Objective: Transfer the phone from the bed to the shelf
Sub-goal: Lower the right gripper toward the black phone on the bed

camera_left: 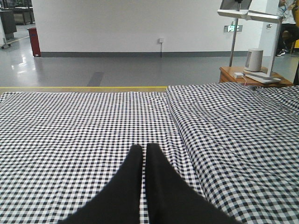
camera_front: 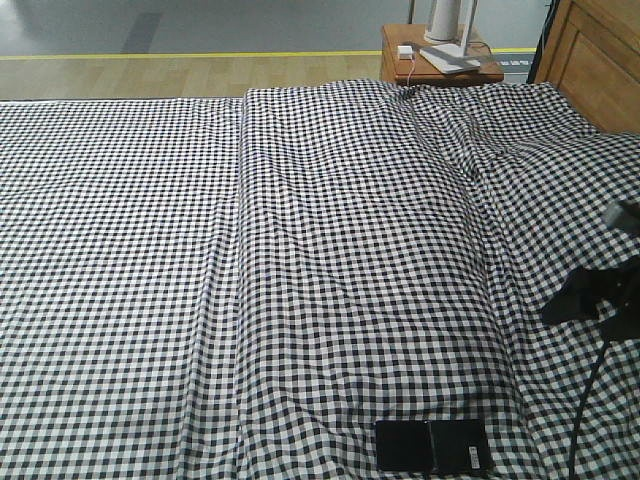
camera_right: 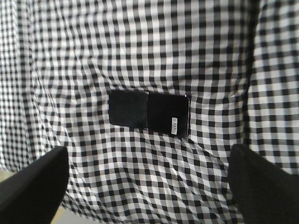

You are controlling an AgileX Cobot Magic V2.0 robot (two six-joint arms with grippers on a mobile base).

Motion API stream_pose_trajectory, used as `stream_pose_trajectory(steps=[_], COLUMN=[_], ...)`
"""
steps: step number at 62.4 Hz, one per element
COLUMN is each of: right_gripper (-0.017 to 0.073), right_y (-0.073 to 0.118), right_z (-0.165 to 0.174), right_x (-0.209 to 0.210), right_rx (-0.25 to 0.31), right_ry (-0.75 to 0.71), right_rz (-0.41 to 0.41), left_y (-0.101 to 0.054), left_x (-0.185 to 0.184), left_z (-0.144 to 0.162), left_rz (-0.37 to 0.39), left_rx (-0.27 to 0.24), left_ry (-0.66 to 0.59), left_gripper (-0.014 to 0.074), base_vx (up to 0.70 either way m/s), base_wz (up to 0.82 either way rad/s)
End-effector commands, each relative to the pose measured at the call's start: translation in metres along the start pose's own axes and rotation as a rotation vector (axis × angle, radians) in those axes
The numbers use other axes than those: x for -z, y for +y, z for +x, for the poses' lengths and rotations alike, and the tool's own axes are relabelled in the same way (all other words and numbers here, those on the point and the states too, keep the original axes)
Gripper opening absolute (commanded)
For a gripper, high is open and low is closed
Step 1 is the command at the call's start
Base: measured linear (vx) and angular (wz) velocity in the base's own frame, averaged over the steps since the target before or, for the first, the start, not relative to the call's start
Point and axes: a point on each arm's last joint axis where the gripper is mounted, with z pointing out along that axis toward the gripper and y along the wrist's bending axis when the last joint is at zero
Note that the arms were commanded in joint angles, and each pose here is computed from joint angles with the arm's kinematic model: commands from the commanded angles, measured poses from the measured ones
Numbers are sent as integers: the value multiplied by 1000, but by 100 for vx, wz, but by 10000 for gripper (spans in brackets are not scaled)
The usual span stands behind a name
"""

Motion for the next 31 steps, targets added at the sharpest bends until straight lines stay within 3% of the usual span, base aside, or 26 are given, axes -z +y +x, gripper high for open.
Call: stream_pose_trajectory(steps=[1, 14, 31], right_gripper=[636, 634, 624], right_y=[-5, -30, -53], right_z=[-14, -20, -10], right_x=[-5, -56, -108], right_rx=[20, 57, 40], right_ry=[-37, 112, 204], right_rz=[-45, -178, -250], left_y=[2, 2, 2], left_x=[3, 3, 3], left_z=[-14, -14, -14], left_rz=[-10, -10, -10], left_rx=[14, 14, 14], left_ry=[-107, -107, -107], left_gripper=[1, 1, 1], base_vx=[0, 0, 0], base_wz=[0, 0, 0])
